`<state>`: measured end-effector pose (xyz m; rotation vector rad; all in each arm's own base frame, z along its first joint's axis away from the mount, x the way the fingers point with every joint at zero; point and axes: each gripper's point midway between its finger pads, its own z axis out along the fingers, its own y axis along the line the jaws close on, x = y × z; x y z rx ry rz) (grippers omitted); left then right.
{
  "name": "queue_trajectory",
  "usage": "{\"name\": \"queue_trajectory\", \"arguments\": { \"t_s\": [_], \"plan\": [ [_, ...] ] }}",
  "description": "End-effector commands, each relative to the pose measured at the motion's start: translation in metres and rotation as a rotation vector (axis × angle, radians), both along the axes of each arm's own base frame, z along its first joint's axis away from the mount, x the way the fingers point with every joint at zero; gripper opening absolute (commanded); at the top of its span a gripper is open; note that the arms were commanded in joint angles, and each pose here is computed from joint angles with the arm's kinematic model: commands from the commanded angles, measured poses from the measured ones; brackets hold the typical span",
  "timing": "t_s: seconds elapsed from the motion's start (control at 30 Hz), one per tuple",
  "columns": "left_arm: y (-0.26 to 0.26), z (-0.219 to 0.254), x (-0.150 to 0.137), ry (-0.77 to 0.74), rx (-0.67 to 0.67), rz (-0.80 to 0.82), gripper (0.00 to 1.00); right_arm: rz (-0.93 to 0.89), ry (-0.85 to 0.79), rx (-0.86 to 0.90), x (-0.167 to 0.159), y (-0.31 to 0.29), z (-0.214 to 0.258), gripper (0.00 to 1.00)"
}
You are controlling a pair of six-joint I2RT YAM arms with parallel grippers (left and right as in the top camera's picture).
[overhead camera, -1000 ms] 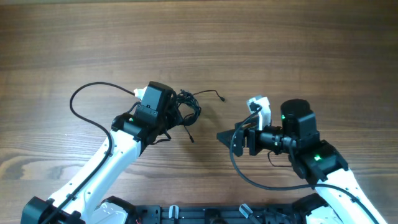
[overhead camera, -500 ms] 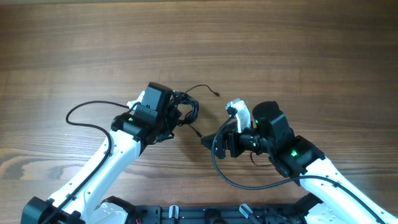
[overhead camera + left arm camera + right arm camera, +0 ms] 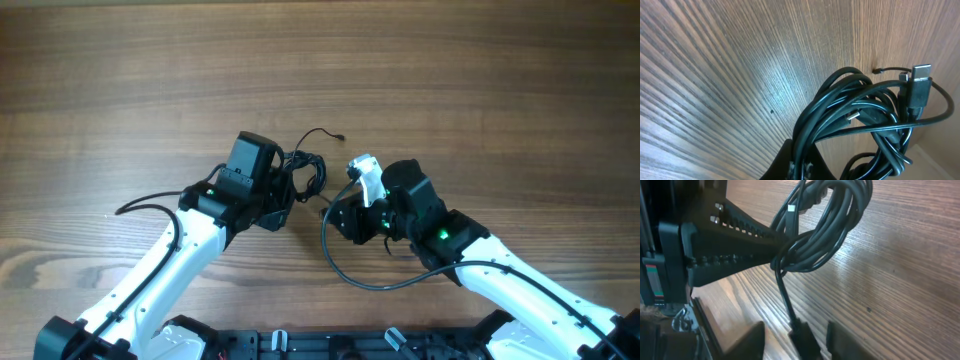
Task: Untangle cables
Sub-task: 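Move the right gripper toward the coil held by the left gripper, then grasp a cable strand from the coil with the right gripper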
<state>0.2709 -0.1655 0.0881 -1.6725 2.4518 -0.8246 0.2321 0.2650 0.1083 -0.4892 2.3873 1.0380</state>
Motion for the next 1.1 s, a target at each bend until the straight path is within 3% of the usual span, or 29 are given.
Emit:
{"name": "queue_trajectory", "arguments": {
  "t_s": [0.0,0.07,0.3,0.43,0.77,0.8,0.83,1.07],
  "plan": [
    [0.006,0.006,0.007,-0.026,0.01,0.048,0.04,-0.019,0.058,0.025,-0.003,0.003,-0.002,0.13],
    [0.009,0.006,0.009,-0.046,0.039,0.04,0.04,0.012,0.08,0.056,-0.009,0.008,0.003,0.04],
    [-0.021,0.023,0.022,-0.402,0.219,-0.514,0.04,-0.095,0.213,0.25,0.0,0.023,0.039,0.04],
    [-0.036,0.026,0.015,-0.445,0.228,-0.601,0.04,-0.16,0.203,0.311,0.014,0.024,0.052,0.04],
    [-0.04,0.031,0.019,-0.497,0.247,-0.639,0.04,-0.531,0.241,0.201,0.048,-0.017,0.018,0.05],
    [-0.043,0.033,0.019,-0.513,0.24,-0.658,0.04,-0.567,0.247,0.186,0.05,-0.022,0.014,0.04],
    [-0.063,0.042,0.01,-0.594,0.173,-0.807,0.04,-0.59,0.226,0.197,0.055,-0.024,0.017,0.05],
    [-0.091,0.048,-0.006,-0.656,0.149,-0.902,0.04,-0.637,0.253,0.225,0.058,-0.026,0.019,0.08]
  ]
}}
